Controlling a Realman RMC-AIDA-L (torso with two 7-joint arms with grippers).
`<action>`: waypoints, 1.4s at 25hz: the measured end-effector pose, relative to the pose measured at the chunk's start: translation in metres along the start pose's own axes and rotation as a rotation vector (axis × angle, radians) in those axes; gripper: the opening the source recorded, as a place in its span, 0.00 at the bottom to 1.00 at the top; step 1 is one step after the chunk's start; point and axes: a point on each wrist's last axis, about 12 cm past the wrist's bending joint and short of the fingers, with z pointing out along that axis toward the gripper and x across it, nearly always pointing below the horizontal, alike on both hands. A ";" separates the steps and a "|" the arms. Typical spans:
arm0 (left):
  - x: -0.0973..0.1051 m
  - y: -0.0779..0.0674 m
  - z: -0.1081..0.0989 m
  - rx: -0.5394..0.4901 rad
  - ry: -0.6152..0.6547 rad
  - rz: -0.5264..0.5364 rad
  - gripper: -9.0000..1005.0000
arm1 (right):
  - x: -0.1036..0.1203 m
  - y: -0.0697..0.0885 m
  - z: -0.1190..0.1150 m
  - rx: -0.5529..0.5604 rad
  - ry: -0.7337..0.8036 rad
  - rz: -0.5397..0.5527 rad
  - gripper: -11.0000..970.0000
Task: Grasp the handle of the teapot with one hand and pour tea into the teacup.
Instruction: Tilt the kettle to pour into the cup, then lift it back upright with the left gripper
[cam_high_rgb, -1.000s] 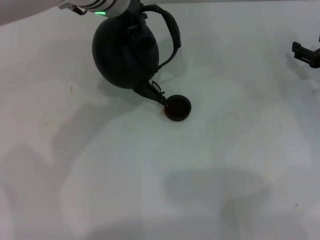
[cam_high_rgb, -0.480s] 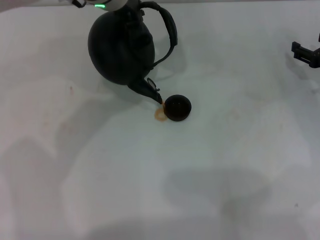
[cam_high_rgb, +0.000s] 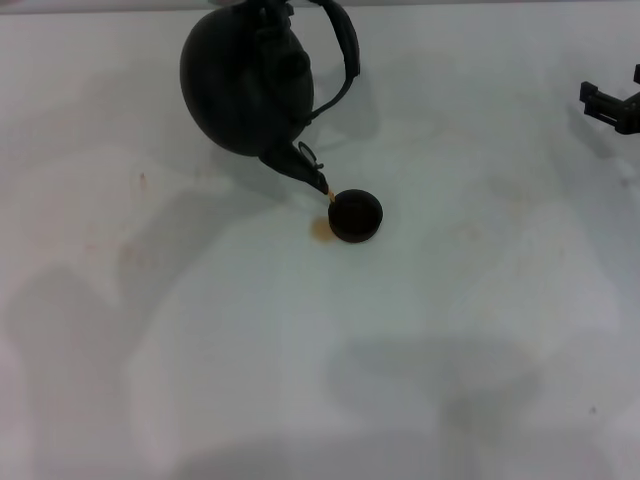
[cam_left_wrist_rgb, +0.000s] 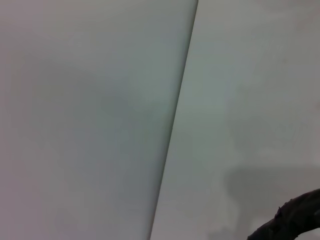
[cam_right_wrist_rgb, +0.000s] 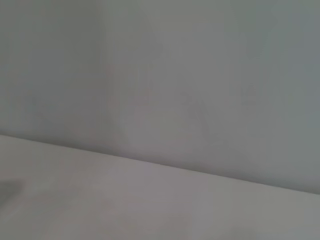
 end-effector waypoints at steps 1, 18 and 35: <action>0.000 0.000 0.000 -0.001 -0.002 0.002 0.12 | -0.001 0.000 0.000 0.000 -0.002 -0.001 0.87; -0.013 0.005 0.003 -0.015 -0.016 0.033 0.12 | -0.004 0.001 0.001 -0.012 -0.016 -0.001 0.87; -0.018 0.004 0.003 -0.016 -0.027 0.038 0.12 | -0.004 0.000 0.001 -0.008 -0.014 -0.001 0.87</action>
